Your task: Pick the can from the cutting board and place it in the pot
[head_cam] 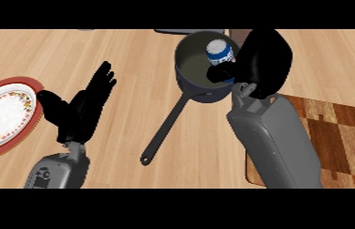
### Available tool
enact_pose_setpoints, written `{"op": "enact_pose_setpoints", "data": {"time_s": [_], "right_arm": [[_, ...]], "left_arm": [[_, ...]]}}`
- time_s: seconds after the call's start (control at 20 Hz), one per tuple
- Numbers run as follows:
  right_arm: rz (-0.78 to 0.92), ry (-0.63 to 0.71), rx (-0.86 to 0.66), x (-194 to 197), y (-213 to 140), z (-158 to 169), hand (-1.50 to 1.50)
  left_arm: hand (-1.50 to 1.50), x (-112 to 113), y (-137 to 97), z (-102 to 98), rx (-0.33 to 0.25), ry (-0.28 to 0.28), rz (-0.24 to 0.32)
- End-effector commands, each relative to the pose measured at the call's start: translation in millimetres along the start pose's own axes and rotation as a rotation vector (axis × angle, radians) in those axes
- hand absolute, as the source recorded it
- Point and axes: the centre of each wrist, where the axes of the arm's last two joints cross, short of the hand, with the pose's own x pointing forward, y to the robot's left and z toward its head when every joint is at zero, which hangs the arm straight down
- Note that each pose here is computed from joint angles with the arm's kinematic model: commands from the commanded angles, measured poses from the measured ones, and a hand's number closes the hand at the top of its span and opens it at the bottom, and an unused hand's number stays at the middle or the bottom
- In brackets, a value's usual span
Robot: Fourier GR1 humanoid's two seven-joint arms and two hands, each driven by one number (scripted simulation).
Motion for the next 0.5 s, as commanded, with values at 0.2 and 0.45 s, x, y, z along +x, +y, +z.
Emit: {"op": "enact_pose_setpoints", "data": {"time_s": [0.2,0.45], "right_arm": [[-0.405,0.091,-0.253,20.6,-27.2,12.0,-1.5],[-0.488,0.119,-0.407,5.6,-39.9,12.4,-1.5]], "left_arm": [[0.0,-5.6,-1.9,2.0,0.018,0.019,-0.004],[0.0,-7.0,14.2,6.6,0.05,0.017,-0.012]]}}
